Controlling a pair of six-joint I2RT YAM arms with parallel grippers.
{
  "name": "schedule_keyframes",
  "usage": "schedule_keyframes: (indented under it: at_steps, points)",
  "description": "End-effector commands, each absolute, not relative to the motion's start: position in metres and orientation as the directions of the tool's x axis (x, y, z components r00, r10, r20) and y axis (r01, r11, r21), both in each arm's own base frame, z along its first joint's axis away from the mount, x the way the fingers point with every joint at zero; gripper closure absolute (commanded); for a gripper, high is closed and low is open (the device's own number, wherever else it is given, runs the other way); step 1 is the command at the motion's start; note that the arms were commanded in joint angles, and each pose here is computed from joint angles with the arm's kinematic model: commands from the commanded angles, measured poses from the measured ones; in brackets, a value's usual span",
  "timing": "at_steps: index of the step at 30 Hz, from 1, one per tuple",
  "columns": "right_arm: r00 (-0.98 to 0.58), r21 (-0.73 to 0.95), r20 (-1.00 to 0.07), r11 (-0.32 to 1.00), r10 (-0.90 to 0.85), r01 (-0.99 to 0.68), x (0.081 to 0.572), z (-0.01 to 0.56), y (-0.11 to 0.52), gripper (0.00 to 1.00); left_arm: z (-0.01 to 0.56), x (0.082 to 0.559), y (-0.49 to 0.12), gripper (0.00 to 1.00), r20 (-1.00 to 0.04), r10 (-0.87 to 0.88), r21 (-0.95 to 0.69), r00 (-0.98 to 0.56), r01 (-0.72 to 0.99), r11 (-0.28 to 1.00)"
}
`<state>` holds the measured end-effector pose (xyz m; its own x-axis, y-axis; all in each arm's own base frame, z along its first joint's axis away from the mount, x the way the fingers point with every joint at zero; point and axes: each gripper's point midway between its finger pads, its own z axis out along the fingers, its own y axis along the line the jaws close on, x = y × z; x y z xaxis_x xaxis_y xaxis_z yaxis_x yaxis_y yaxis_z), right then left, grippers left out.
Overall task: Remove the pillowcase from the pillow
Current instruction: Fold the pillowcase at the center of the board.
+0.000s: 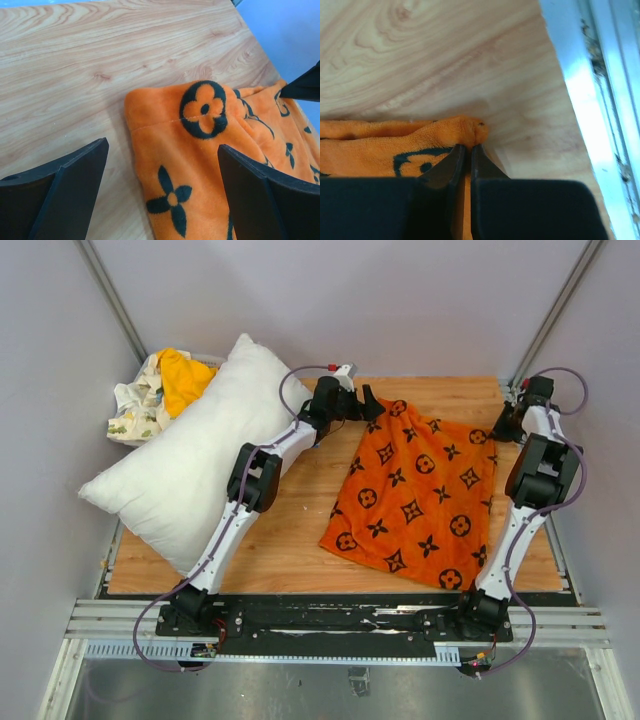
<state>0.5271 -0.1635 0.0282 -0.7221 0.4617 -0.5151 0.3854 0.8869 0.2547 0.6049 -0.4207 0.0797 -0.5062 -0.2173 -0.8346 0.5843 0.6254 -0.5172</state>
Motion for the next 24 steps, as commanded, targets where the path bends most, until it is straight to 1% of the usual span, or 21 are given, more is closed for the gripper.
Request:
schedule_keyframes:
  at_steps: [1, 6, 9, 14, 15, 18, 20, 24]
  points:
    - [-0.799, 0.301, -0.467, 0.918, 0.378, 0.258, 0.542, 0.003, -0.114, 0.99, 0.078, 0.612, -0.415, 0.04, -0.836, -0.232, -0.515, -0.497, 0.567, 0.643]
    - [-0.818, 0.336, -0.467, 0.923, 0.336, 0.187, 0.556, 0.006, -0.086, 0.99, 0.075, 0.619, -0.402, 0.05, -0.841, -0.223, -0.487, -0.493, 0.511, 0.708]
    - [-0.82, 0.344, -0.48, 0.927, 0.312, 0.152, 0.56, 0.013, -0.076, 0.99, 0.073, 0.621, -0.396, 0.08, -0.83, -0.23, -0.494, -0.508, 0.48, 0.725]
    - [-0.823, 0.346, -0.49, 0.931, 0.288, 0.119, 0.56, 0.022, -0.068, 0.99, 0.072, 0.623, -0.391, 0.25, -0.804, -0.262, -0.532, -0.534, 0.449, 0.718]
    - [-0.822, 0.349, -0.492, 0.93, 0.286, 0.116, 0.56, 0.024, -0.068, 0.99, 0.072, 0.623, -0.391, 0.3, -0.801, -0.267, -0.539, -0.536, 0.45, 0.712]
    - [-0.823, 0.356, -0.492, 0.928, 0.284, 0.107, 0.558, 0.028, -0.065, 0.99, 0.077, 0.622, -0.395, 0.43, -0.79, -0.286, -0.564, -0.543, 0.459, 0.686]
    - [-0.823, 0.358, -0.492, 0.928, 0.282, 0.104, 0.556, 0.03, -0.065, 0.99, 0.079, 0.622, -0.398, 0.46, -0.782, -0.294, -0.579, -0.549, 0.466, 0.669]
    - [-0.822, 0.36, -0.497, 0.928, 0.278, 0.096, 0.554, 0.035, -0.064, 0.98, 0.073, 0.616, -0.406, 0.47, -0.76, -0.295, -0.611, -0.58, 0.482, 0.628]
